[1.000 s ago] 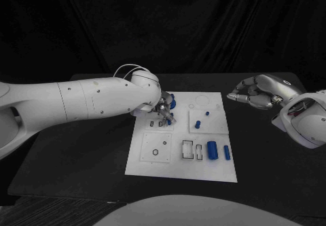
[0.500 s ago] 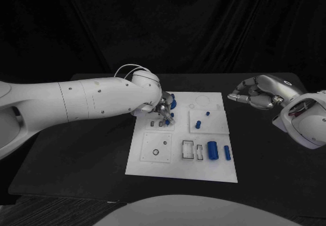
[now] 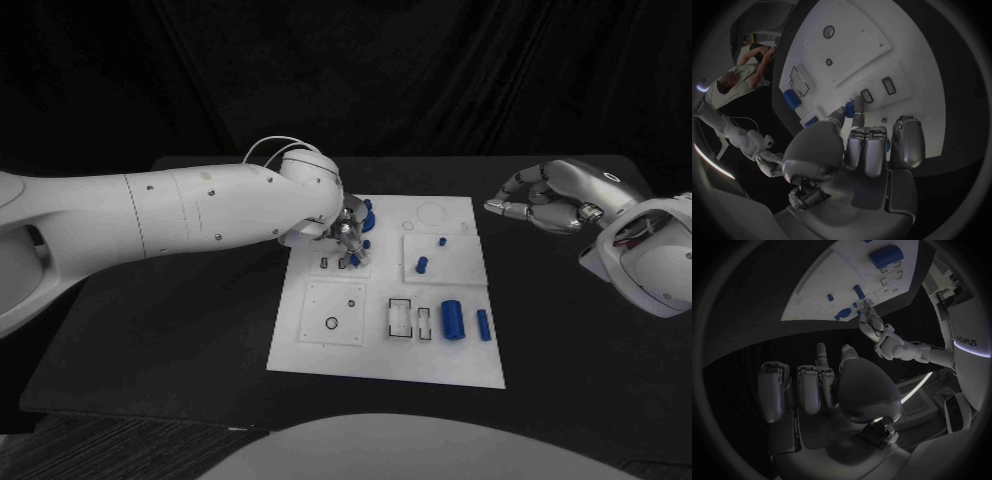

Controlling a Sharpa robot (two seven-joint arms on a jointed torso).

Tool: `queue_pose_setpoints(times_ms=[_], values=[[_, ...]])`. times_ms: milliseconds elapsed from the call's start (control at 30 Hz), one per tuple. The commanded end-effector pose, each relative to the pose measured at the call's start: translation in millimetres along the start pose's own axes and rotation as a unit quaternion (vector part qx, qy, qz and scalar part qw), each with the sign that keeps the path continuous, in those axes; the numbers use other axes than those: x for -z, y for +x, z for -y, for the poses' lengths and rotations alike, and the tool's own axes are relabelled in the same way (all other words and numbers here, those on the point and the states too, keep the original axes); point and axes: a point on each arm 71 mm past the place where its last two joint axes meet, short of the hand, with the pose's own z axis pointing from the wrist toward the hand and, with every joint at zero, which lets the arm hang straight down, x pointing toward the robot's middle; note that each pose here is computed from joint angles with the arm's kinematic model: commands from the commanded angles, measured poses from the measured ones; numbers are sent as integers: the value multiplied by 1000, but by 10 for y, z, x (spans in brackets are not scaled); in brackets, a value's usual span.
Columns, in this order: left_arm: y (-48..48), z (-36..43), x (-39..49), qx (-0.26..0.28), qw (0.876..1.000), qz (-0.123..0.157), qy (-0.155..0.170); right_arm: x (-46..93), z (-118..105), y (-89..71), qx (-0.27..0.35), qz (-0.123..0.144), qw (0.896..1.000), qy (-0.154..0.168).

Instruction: Assemble the parts on the task board

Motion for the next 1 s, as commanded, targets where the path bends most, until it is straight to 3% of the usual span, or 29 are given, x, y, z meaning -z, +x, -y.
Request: queue_pose_setpoints(times_ms=[33,300,1000], values=[[24,11,0,-3,1000,-7,8,0,10,12,1,-3,1000,7],[31,-29,19,3,1000,-1,5,1,20,14,1,-4,1000,8],[93,-221,110,18,1000,8,-9,-5,34,37,3,-14,1000,12]])
